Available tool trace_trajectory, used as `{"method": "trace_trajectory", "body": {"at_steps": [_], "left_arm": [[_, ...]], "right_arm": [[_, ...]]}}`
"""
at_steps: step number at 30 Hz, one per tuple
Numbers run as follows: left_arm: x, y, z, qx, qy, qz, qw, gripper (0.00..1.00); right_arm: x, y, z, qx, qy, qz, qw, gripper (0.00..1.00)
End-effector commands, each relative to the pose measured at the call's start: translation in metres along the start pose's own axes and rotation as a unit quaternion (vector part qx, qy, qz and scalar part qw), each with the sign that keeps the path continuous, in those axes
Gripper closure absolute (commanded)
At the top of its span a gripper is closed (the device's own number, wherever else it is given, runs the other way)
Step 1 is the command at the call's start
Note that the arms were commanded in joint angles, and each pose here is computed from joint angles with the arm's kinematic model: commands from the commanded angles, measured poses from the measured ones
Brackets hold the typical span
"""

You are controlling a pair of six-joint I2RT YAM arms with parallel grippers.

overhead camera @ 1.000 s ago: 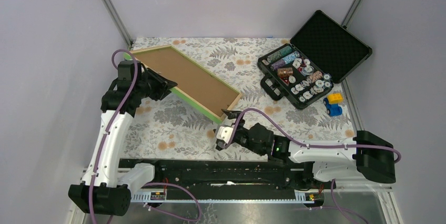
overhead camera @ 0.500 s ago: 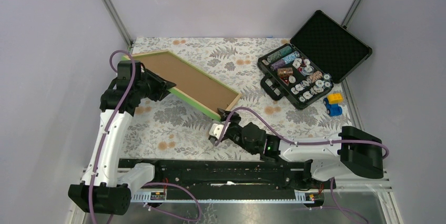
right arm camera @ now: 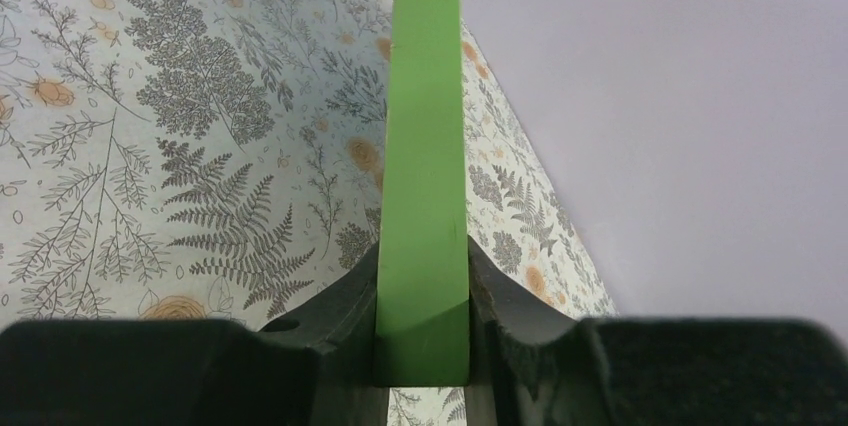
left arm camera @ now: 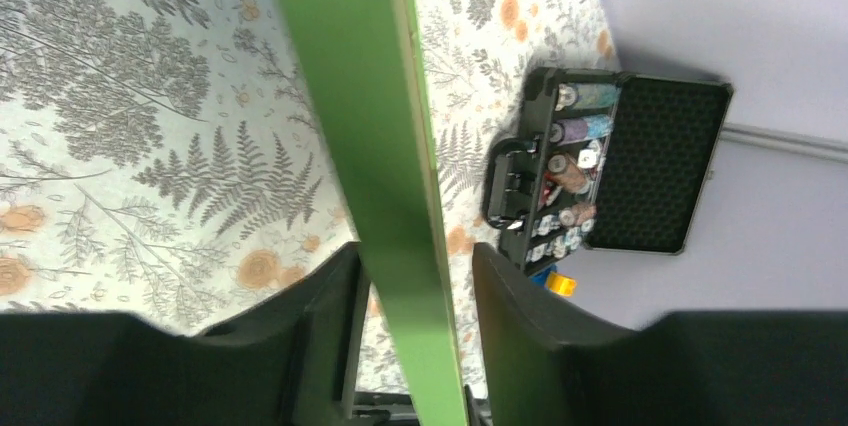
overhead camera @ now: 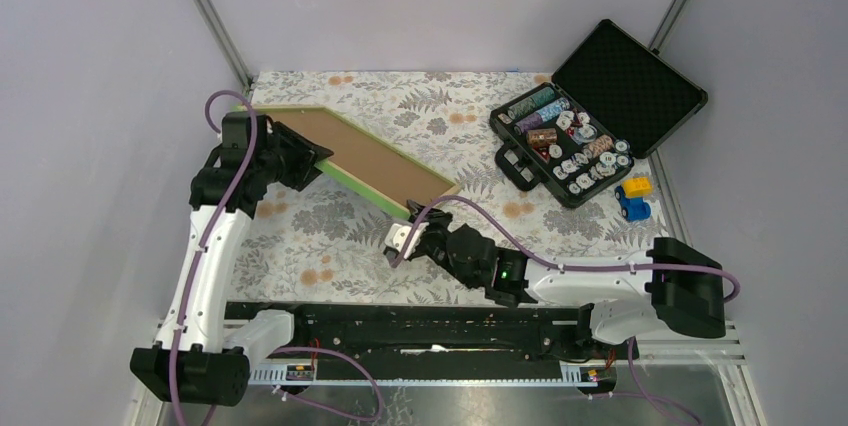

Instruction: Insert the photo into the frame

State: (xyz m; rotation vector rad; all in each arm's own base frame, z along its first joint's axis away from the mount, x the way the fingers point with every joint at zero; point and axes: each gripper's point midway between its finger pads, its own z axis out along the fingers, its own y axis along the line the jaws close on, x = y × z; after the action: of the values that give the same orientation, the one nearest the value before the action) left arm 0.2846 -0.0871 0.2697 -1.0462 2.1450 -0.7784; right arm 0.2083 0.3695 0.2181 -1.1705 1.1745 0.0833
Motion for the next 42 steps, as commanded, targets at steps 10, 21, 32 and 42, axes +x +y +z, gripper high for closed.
{"method": "trace_trajectory", "body": {"at_steps": [10, 21, 32, 42], "left_arm": [[-0.040, -0.048, -0.048, 0.081, -0.111, 0.110, 0.984, 0.01], [-0.068, -0.099, -0.176, 0.193, -0.285, 0.232, 0.910, 0.01], [-0.058, -0.099, -0.190, 0.227, -0.295, 0.247, 0.895, 0.01], [-0.043, -0.076, -0.157, 0.218, -0.256, 0.240, 0.911, 0.01]], "right_arm": [[-0.051, -0.043, 0.004, 0.041, 0.029, 0.167, 0.985, 1.00], [-0.041, -0.083, 0.015, 0.079, 0.091, 0.445, 0.887, 1.00], [0.019, -0.105, 0.038, 0.106, 0.079, 0.621, 0.772, 1.00], [0.066, -0.059, 0.056, 0.107, 0.060, 0.678, 0.725, 1.00]]}}
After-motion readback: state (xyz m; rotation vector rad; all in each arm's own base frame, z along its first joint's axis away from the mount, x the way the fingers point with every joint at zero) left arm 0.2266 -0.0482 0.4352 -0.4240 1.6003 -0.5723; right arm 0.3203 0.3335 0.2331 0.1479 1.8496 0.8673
